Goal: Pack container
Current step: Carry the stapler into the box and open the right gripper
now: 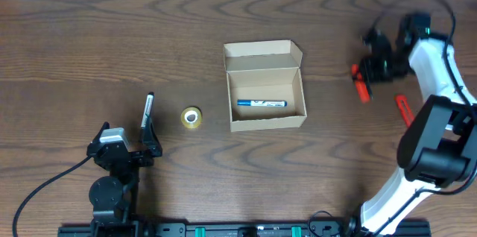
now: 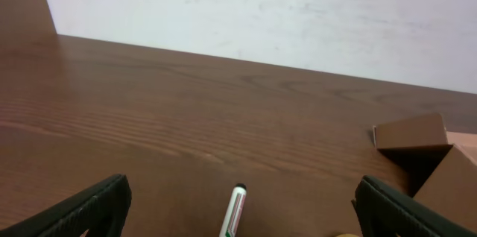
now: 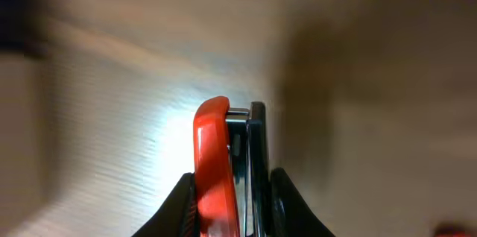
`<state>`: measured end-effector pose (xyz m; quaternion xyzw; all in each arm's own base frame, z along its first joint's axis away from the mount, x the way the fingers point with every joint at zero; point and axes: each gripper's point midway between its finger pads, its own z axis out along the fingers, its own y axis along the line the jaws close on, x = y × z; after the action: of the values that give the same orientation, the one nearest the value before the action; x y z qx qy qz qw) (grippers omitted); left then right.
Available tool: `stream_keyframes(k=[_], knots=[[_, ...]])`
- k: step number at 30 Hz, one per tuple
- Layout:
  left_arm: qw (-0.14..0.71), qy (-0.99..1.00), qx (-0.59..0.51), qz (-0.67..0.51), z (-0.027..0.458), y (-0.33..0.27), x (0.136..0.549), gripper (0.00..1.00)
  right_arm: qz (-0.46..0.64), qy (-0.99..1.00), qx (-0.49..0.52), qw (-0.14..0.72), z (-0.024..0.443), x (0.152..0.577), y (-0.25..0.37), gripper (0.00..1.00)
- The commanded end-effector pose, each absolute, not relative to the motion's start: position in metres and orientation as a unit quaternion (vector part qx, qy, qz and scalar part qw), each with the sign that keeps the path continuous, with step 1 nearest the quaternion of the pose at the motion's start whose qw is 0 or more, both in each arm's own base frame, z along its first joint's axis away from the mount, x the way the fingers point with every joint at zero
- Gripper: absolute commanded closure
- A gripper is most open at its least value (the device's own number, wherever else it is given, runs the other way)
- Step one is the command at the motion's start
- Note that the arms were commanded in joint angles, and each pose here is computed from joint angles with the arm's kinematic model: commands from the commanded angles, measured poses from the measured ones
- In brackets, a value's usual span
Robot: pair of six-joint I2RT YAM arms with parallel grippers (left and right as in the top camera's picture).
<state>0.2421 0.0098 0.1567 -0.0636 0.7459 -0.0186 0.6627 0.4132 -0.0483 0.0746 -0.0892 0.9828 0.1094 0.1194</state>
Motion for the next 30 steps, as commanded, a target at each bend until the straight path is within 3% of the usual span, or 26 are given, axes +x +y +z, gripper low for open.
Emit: stream_keyframes(k=[1, 6, 12, 21, 30], knots=[[0.657, 0.751, -0.068, -0.019, 0.147, 0.011, 0.243, 0.05, 0.152, 0.946, -0.150, 0.243, 0.183, 0.449, 0.009, 0.99], [0.657, 0.751, -0.068, -0.018, 0.147, 0.011, 0.243, 0.05, 0.137, 0.877, -0.355, 0.293, 0.249, 0.436, 0.093, 0.99], [0.657, 0.751, -0.068, -0.018, 0.147, 0.011, 0.243, 0.05, 0.039, 0.797, -0.568, 0.203, 0.229, 0.386, 0.149, 0.99], [0.657, 0.751, -0.068, -0.018, 0.147, 0.011, 0.243, 0.05, 0.014, 0.783, -0.602, 0.155, 0.212, 0.364, 0.166, 0.99], [0.657, 0.751, -0.068, -0.018, 0.147, 0.011, 0.243, 0.05, 0.056, 0.755, -0.645, 0.107, 0.155, 0.335, 0.189, 0.99]])
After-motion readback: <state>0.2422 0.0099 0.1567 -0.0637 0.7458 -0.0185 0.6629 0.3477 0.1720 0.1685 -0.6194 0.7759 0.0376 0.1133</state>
